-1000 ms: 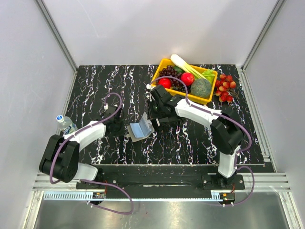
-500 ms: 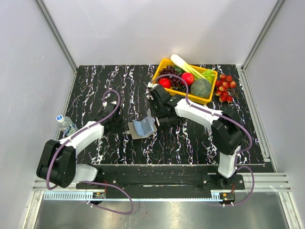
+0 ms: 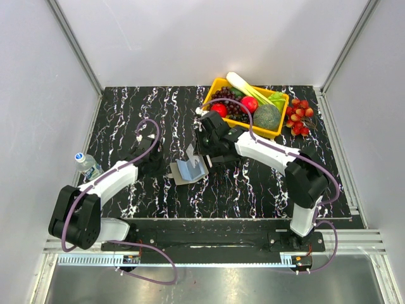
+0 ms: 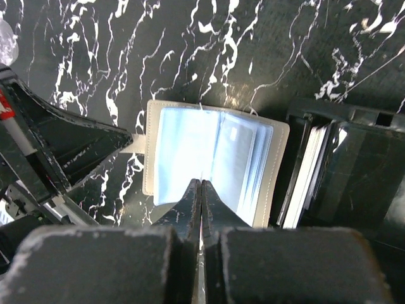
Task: Put the credit cards into the card holder
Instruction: Insert the credit card into the card holder.
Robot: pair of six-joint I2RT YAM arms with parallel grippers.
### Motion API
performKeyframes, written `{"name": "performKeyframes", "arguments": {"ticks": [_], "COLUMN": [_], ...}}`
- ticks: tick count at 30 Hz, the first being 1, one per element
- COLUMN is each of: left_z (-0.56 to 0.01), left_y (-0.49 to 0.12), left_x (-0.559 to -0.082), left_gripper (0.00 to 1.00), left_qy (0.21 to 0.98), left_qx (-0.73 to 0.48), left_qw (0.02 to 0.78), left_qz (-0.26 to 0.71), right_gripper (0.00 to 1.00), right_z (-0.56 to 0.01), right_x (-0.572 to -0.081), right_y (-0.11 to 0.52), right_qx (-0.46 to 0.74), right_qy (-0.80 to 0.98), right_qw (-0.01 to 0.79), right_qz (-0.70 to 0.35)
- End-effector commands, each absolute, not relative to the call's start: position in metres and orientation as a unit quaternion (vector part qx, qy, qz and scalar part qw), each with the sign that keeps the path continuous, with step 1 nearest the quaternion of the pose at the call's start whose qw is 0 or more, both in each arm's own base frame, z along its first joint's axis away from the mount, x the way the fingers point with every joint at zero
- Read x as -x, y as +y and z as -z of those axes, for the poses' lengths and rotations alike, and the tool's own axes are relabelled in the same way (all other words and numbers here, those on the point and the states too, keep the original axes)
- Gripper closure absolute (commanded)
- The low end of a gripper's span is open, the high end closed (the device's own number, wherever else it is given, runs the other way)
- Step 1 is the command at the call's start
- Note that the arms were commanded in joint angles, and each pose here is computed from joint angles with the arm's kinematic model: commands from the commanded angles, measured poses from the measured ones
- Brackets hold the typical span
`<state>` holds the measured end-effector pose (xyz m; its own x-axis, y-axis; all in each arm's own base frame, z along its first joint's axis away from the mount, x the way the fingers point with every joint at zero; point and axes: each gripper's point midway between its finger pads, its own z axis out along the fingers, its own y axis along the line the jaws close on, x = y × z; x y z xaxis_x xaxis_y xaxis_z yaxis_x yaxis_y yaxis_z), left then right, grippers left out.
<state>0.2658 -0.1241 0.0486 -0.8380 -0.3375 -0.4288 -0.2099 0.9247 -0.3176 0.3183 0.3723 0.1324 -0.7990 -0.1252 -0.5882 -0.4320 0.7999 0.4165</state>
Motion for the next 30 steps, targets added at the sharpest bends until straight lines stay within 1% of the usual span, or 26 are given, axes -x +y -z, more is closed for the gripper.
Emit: {"name": "performKeyframes", "arguments": {"ticks": [1, 8, 10, 13, 16, 17, 18, 19, 21, 22, 24, 26, 29, 30], "left_z": [-0.055, -0.039, -0.039, -0.041, -0.046, -0.048, -0.052, -0.053, -0.058, -0.058, -0.058, -0.057, -0.05, -0.047], "left_y": [-0.125, -0.121, -0.121, -0.125, -0.131, -0.132, -0.137, -0.139, -0.144, -0.147, -0.149, -0.15, -0.146, -0.143], "left_x": [-0.273, -0.269, -0.27, -0.274, -0.279, -0.281, -0.282, -0.282, -0.284, -0.283, -0.281, -0.278, -0.273, -0.271], "left_gripper": [1.0, 1.0, 1.0, 1.0, 1.0, 0.98, 0.91, 0.81, 0.73, 0.65, 0.56, 0.49, 0.47, 0.45], "left_qy": [0.945, 0.952, 0.951, 0.948, 0.945, 0.942, 0.94, 0.937, 0.931, 0.929, 0.925, 0.924, 0.928, 0.931], "left_qx": [0.143, 0.146, 0.147, 0.15, 0.152, 0.153, 0.153, 0.155, 0.156, 0.156, 0.161, 0.163, 0.172, 0.178], "left_qw": [0.263, 0.244, 0.246, 0.251, 0.255, 0.261, 0.261, 0.263, 0.272, 0.273, 0.273, 0.271, 0.26, 0.255], "left_qz": [0.134, 0.115, 0.117, 0.125, 0.14, 0.146, 0.161, 0.168, 0.188, 0.197, 0.207, 0.213, 0.202, 0.193], "right_gripper": [1.0, 1.0, 1.0, 1.0, 1.0, 1.0, 1.0, 1.0, 1.0, 1.0, 1.0, 1.0, 1.0, 1.0], "right_z": [-0.117, -0.098, -0.098, -0.093, -0.08, -0.075, -0.07, -0.065, -0.057, -0.055, -0.05, -0.048, -0.045, -0.044], "right_x": [-0.308, -0.288, -0.288, -0.288, -0.294, -0.296, -0.297, -0.298, -0.297, -0.298, -0.297, -0.298, -0.3, -0.3], "right_y": [0.381, 0.399, 0.401, 0.405, 0.4, 0.397, 0.394, 0.39, 0.387, 0.386, 0.385, 0.383, 0.379, 0.379], "right_qx": [0.153, 0.175, 0.181, 0.186, 0.175, 0.173, 0.17, 0.166, 0.164, 0.162, 0.163, 0.161, 0.156, 0.154], "right_qy": [0.907, 0.898, 0.894, 0.893, 0.905, 0.909, 0.913, 0.917, 0.921, 0.922, 0.924, 0.925, 0.927, 0.928], "right_qw": [0.25, 0.196, 0.196, 0.188, 0.188, 0.191, 0.189, 0.187, 0.182, 0.182, 0.178, 0.178, 0.176, 0.174], "right_qz": [-0.301, -0.354, -0.361, -0.364, -0.339, -0.328, -0.32, -0.311, -0.303, -0.301, -0.298, -0.294, -0.292, -0.292]}}
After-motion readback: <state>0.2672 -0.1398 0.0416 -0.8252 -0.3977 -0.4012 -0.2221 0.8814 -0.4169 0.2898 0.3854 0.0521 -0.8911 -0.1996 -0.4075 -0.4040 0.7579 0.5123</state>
